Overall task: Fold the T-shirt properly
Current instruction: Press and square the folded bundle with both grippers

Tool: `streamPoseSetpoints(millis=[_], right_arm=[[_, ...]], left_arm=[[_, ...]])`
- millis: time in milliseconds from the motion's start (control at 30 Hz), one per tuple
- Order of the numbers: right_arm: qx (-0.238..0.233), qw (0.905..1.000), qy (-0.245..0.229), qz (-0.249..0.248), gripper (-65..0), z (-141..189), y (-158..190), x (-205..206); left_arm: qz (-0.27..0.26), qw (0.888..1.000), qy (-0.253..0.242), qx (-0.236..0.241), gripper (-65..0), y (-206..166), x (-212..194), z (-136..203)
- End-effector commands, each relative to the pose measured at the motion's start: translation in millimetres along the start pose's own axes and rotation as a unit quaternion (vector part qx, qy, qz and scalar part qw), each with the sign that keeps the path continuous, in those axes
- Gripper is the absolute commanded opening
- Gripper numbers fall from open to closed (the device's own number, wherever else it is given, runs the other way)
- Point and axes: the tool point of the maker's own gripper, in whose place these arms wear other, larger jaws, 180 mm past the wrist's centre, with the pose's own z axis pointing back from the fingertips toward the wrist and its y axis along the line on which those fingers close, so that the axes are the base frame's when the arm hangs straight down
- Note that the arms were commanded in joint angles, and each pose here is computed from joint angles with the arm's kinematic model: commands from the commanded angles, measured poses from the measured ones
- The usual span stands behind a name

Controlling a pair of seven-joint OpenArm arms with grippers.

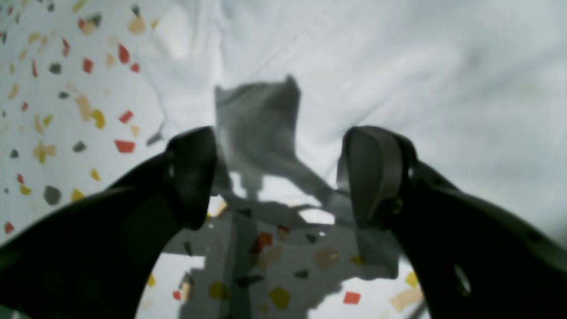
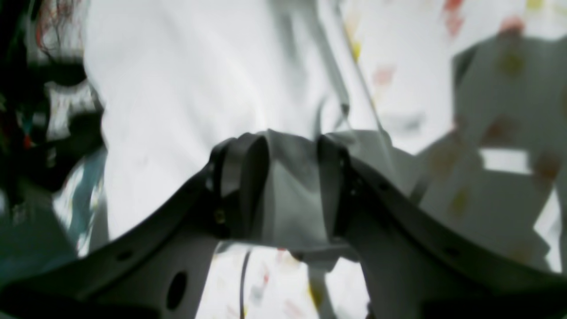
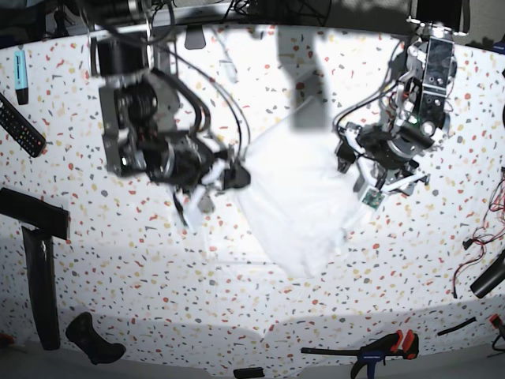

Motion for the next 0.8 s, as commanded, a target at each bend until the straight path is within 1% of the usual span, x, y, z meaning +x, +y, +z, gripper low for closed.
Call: streamPoseSetpoints(millis=[0, 133, 300, 433, 600, 667, 767], right_arm=[[0.007, 0.9999, 0.007, 0.013, -41.5, 5, 8, -3], [0.021, 0.9994, 0.005, 0.027, -41.5, 20, 36, -22], [0.036, 0.9989, -0.001, 0.029, -41.5, 30, 61, -38], [0.038, 0.9989, 0.001, 0.028, -41.5, 32, 66, -44], [0.037, 0.9988, -0.007, 0.031, -41.5, 33, 65, -39], [0.043, 0.9985, -0.014, 0.032, -41.5, 34, 69, -35], [0.047, 0.9976, -0.026, 0.044, -41.5, 38, 75, -26]], left_arm=[[0.0, 0.999, -0.036, -0.006, -20.1, 1, 20, 2], [0.005, 0.998, -0.044, -0.035, -20.1, -10, 22, 3], [0.01, 0.998, -0.047, -0.041, -20.1, -13, 23, 3], [0.029, 0.996, -0.057, -0.058, -20.1, -19, 27, 4], [0.03, 0.996, -0.058, -0.06, -20.1, -18, 29, 5], [0.021, 0.995, -0.071, -0.063, -20.1, -19, 38, 9], [0.003, 0.992, -0.106, -0.067, -20.1, -20, 63, 20]])
